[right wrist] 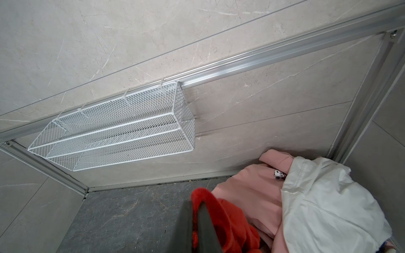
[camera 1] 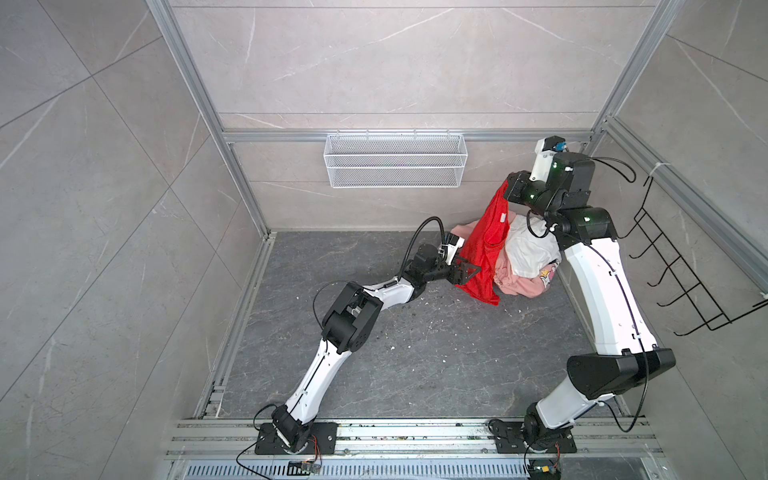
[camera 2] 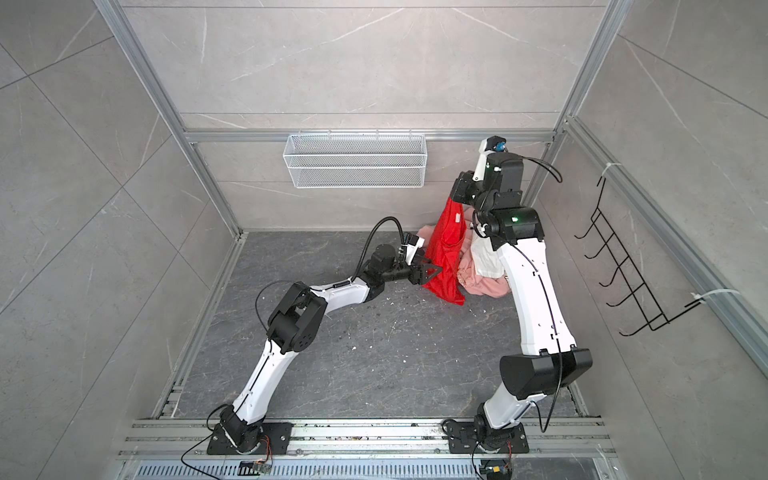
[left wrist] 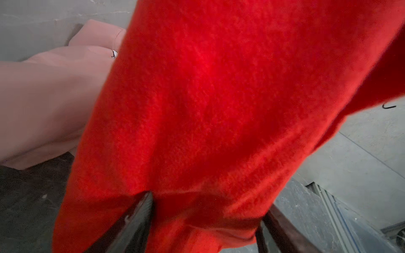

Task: Pick out a specific cloth from the pile
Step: 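Reach the left gripper to the hanging red garment and grasp its lower part, then raise the right gripper higher while the left gripper holds the garment's lower part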

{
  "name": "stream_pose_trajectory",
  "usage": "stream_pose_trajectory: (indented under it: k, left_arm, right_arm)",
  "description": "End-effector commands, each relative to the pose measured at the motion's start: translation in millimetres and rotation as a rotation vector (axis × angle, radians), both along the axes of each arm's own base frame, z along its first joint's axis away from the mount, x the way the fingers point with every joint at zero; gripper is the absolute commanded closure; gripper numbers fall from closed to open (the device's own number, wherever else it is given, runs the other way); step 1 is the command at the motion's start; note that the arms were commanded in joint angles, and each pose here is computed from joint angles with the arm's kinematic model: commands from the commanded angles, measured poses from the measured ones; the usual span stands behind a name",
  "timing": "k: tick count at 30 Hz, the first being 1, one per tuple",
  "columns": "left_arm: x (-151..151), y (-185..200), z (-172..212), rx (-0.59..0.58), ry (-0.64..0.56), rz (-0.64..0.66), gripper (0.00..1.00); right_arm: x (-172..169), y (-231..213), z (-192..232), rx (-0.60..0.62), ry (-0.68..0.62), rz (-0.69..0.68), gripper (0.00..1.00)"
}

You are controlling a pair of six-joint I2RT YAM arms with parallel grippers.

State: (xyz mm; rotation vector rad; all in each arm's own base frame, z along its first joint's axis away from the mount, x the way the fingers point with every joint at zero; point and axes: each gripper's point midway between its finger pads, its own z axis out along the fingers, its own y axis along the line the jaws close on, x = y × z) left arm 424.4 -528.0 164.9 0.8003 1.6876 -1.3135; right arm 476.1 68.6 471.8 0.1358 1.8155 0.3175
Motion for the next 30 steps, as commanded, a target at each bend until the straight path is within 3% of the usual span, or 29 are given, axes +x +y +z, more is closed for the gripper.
stream_pose_trajectory:
  k: [1,12,18,21,29,30]
  left_arm:
    - [-2,-8,33,-0.081,-0.046,-0.028,0.37]
    - [-6,-13,44,-0.112,-0.020,-0.052,0.78]
    - [-9,-10,56,-0.116,-0.027,-0.051,0.91]
    - [-11,-8,64,-0.118,-0.034,-0.049,0.96]
    - [-18,-2,83,-0.133,-0.047,-0.050,0.96]
    - [-21,2,105,-0.157,-0.072,-0.049,0.96]
  right_arm:
    - [-13,2,25,0.023,-0.072,0.011,1.00]
    - [-16,1,27,0.021,-0.074,0.007,1.00]
    - [-18,0,34,0.019,-0.089,0.000,1.00]
    - [-19,-1,41,0.019,-0.100,0.001,1.00]
    - [-26,1,55,0.037,-0.128,0.015,1.00]
    - [-26,1,56,0.038,-0.130,0.016,1.00]
